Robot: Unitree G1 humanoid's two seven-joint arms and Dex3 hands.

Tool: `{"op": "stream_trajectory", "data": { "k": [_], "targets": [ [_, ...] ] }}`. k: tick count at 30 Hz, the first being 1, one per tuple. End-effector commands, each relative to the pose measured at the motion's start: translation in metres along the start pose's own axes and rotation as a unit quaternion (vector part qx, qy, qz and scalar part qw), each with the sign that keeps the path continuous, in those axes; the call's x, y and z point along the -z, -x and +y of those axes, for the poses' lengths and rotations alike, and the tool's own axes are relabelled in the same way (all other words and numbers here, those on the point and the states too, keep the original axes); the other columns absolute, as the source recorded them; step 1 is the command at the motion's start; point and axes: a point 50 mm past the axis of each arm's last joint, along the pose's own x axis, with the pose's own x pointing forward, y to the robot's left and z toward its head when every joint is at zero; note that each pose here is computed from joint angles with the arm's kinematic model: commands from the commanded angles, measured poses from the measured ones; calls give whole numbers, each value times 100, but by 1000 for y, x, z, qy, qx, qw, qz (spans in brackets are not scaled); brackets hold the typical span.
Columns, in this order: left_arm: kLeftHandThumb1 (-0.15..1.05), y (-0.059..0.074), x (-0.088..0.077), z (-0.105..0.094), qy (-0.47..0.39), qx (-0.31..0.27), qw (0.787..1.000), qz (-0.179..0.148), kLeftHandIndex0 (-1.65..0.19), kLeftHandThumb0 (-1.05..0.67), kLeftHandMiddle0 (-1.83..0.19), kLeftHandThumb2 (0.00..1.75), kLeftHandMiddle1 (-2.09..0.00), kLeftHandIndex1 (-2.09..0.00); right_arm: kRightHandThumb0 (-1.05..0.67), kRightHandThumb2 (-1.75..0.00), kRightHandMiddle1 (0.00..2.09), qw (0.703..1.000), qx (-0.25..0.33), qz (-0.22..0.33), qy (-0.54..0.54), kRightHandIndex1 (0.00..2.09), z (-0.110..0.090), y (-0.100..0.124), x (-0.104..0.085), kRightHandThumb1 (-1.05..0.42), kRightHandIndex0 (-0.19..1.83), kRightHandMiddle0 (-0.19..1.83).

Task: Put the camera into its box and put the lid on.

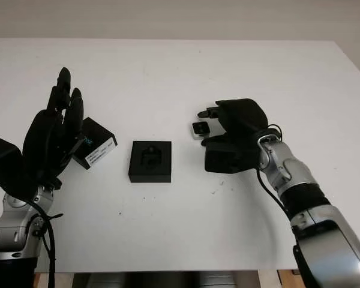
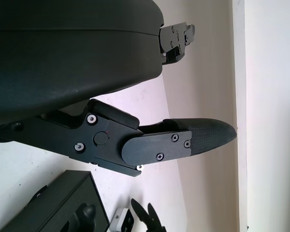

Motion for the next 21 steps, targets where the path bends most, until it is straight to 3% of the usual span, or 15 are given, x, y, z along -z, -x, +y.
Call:
{"op": "stream_trajectory", "data": {
  "k": [1, 6, 9, 11, 21],
  "targets": [
    [105, 1, -4, 0, -5, 2, 1000, -11, 19, -76, 19, 56, 0, 0, -54, -6, 18, 1000, -5, 3, 6, 12, 4, -1, 0, -83, 52, 77],
    [105, 2, -3, 0, -3, -1, 1000, -11, 19, -76, 19, 54, 0, 0, -49, -6, 30, 1000, 10, -2, 14, 12, 6, -1, 2, -87, 56, 89],
    [105, 2, -3, 0, -3, -1, 1000, -10, 19, -76, 19, 55, 0, 0, -45, -6, 88, 1000, 15, -5, 11, 10, 7, -1, 3, -91, 59, 66],
    [105, 1, -3, 0, -4, 1, 1000, -10, 19, -75, 19, 55, 0, 0, -44, -6, 100, 1000, 15, -6, 10, 10, 7, 0, 3, -92, 59, 60],
    [105, 0, -3, 0, -10, 2, 1000, -7, 19, -76, 19, 54, 0, 0, -42, -5, 108, 1000, 17, -12, 12, 10, 8, 0, 4, -92, 61, 56]
  ]
}}
